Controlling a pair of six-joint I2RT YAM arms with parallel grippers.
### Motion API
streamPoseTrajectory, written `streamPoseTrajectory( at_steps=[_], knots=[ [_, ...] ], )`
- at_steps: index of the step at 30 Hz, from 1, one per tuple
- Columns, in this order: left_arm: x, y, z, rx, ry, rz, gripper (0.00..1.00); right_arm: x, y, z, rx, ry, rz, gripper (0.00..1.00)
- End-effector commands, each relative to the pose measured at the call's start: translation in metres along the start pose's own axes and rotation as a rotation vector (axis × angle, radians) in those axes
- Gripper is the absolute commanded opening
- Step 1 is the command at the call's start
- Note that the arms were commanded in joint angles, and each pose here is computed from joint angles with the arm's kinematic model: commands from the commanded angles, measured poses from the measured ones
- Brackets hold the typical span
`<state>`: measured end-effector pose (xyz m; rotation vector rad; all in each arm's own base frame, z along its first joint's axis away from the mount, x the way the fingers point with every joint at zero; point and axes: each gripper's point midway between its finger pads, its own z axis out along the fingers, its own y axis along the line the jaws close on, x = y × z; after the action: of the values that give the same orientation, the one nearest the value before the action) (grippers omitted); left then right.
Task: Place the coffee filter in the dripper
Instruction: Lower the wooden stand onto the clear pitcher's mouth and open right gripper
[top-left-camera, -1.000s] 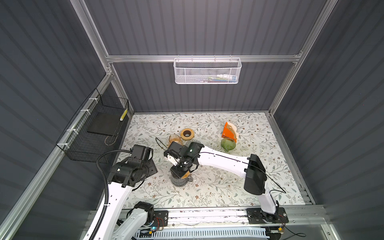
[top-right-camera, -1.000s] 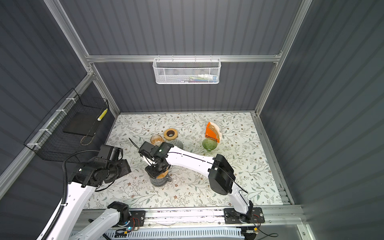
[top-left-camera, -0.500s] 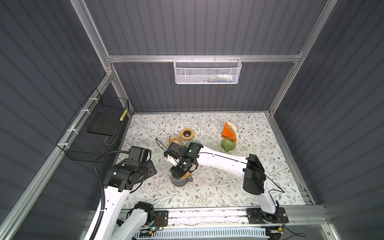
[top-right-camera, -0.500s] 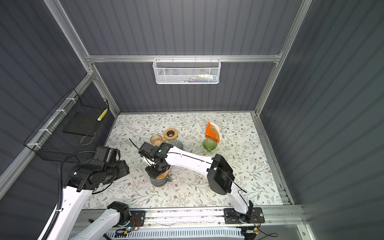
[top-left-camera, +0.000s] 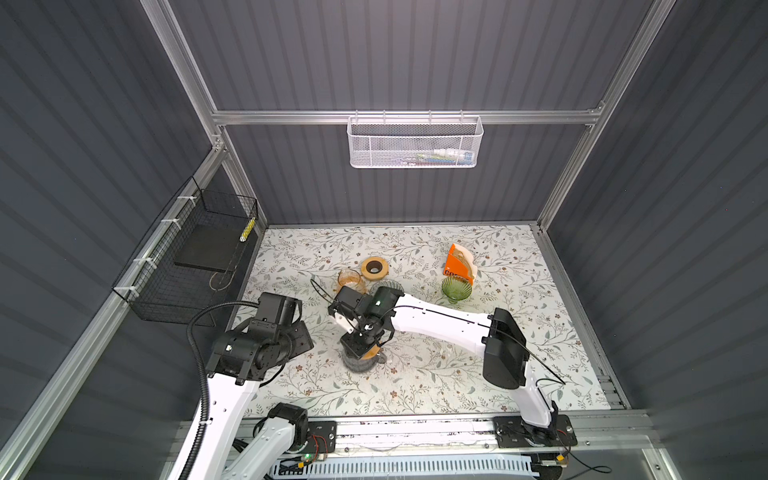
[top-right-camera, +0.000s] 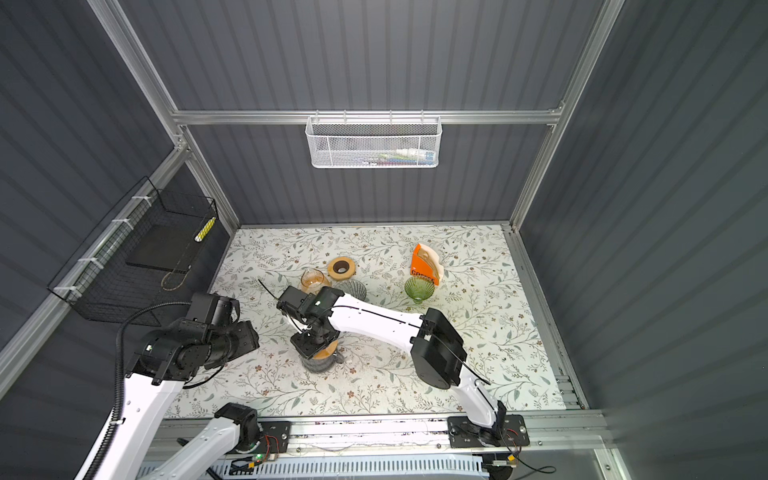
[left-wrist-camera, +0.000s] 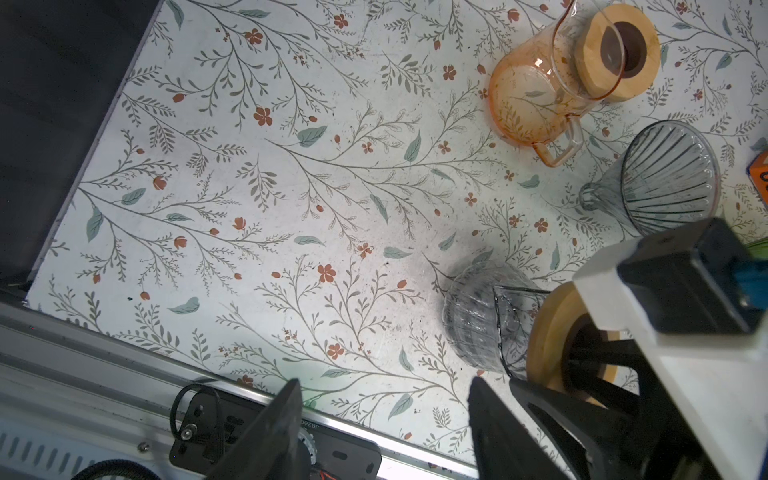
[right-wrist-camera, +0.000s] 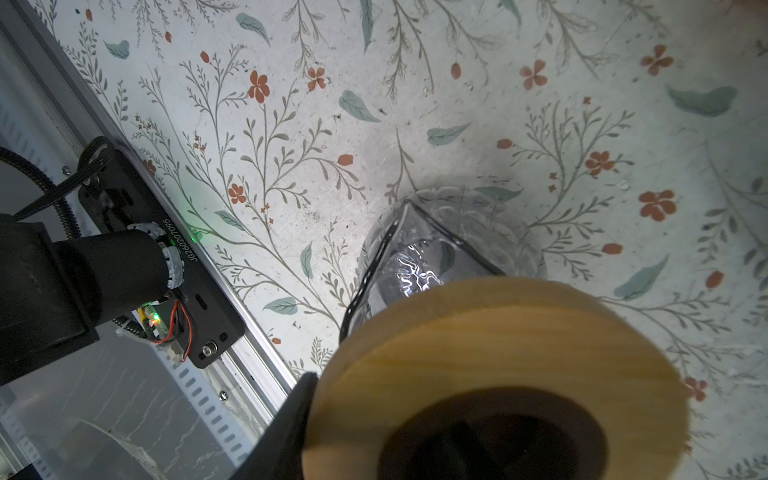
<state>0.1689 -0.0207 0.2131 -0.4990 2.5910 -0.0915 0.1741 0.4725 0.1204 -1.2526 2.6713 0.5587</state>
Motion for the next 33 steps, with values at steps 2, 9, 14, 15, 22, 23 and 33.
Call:
streamPoseTrajectory(
  at_steps=[2,9,14,15,22,23,33],
  knots=[
    [-0.001,-0.002,-0.011,0.028,-0.016,0.025,0.65,0.0,0.001,0.002,0.015,0.012,0.003,0.44],
    [-0.002,-0.002,-0.013,0.033,-0.024,0.027,0.65,-0.002,0.002,0.001,0.021,0.013,0.0,0.46],
    [-0.002,-0.001,-0.013,0.033,-0.026,0.029,0.65,-0.003,0.005,-0.001,0.012,0.012,0.001,0.46],
    [-0.002,-0.001,-0.014,0.032,-0.027,0.03,0.65,-0.003,0.005,-0.001,0.011,0.012,0.002,0.46],
    [-0.004,-0.009,-0.013,0.061,-0.025,0.048,0.65,-0.007,0.011,-0.008,-0.009,-0.012,0.001,0.45],
    [-0.005,-0.011,-0.013,0.071,-0.024,0.05,0.65,-0.007,0.011,-0.008,-0.013,-0.015,0.002,0.45],
    [-0.008,-0.017,-0.015,0.102,-0.035,0.059,0.65,-0.009,0.017,-0.003,-0.024,-0.021,0.007,0.44]
  ],
)
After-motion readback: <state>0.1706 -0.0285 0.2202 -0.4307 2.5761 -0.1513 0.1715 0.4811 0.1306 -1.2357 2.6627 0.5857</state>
